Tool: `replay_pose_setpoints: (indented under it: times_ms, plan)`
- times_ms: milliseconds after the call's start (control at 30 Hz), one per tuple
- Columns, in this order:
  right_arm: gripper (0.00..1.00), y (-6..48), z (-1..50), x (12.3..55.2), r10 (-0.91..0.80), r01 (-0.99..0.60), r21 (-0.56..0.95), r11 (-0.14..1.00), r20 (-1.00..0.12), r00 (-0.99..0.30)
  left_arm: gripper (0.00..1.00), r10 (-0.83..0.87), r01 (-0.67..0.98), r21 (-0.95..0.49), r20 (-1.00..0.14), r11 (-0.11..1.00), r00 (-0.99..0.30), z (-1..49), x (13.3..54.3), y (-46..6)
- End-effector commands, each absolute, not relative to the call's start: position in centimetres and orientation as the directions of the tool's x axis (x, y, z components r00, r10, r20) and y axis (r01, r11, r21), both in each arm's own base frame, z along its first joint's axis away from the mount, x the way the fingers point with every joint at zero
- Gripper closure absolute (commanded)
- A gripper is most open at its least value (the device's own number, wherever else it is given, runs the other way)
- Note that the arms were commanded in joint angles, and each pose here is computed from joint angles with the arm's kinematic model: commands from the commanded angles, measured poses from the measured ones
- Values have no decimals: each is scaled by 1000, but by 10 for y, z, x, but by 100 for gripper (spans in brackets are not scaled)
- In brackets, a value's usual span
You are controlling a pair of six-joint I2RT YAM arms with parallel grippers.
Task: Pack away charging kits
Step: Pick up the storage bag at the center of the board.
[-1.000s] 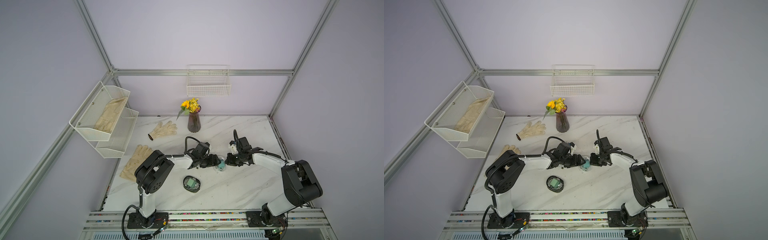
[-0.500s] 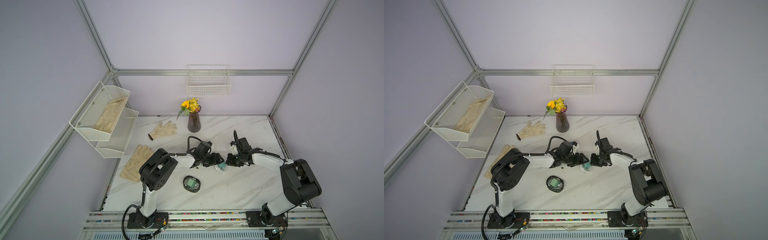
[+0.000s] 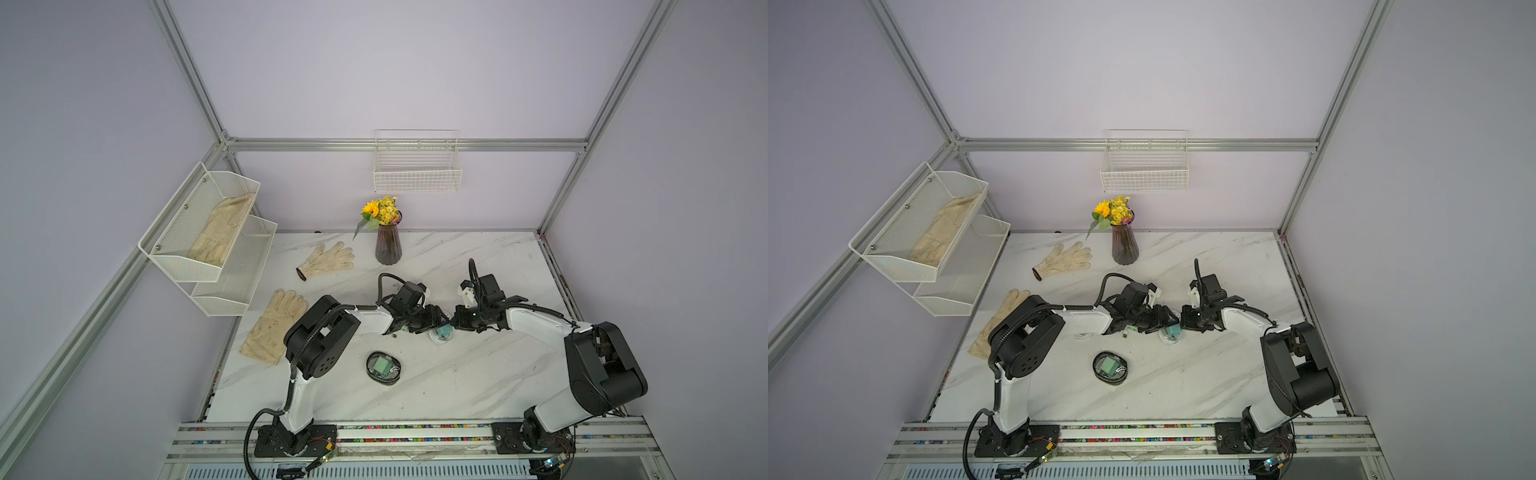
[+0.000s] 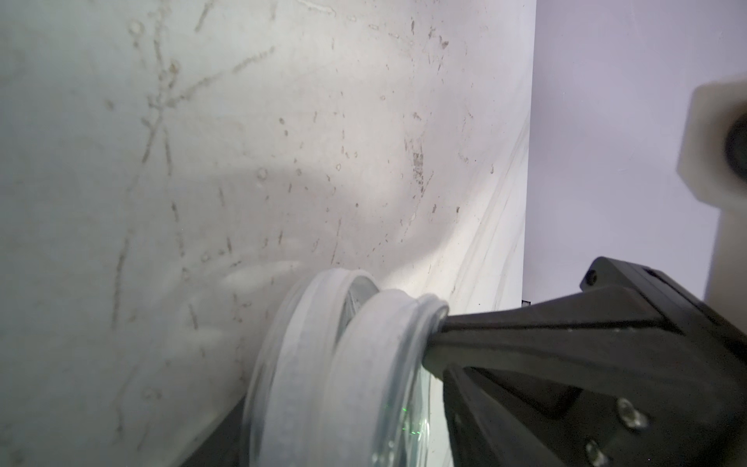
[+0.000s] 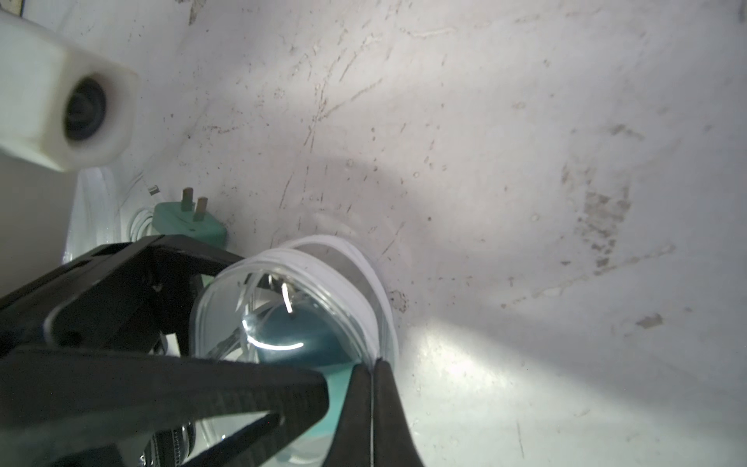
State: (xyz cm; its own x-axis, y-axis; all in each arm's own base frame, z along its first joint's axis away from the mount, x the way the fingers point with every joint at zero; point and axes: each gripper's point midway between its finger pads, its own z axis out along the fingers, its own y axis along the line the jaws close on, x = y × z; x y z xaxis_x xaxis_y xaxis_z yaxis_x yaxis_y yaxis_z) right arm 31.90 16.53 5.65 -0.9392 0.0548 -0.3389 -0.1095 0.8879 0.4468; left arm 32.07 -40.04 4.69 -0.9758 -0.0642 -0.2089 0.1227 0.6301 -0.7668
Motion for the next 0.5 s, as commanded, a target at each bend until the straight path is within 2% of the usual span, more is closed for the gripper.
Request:
replay_pose_setpoints:
  times_ms: [0,100,200,300,367,467]
  plan:
    - [100,170,61,320,61,-121,473,873,-351,-934,46,-51,85,-761,-153,644,-987,34,316,-405]
    - [100,168,53,316,56,-110,463,879,-331,-942,50,-57,77,-764,-146,641,-988,31,316,-404]
    - [100,165,45,311,52,-100,449,888,-314,-948,50,-55,78,-768,-146,636,-988,30,315,-404]
    - [100,164,36,308,49,-91,444,891,-294,-955,48,-49,80,-772,-143,630,-989,29,314,-405]
    - [100,166,34,309,51,-89,453,887,-288,-956,44,-45,82,-780,-140,621,-989,29,314,-407]
    - [100,170,39,311,53,-98,471,877,-298,-953,45,-42,74,-791,-125,608,-991,27,312,-409]
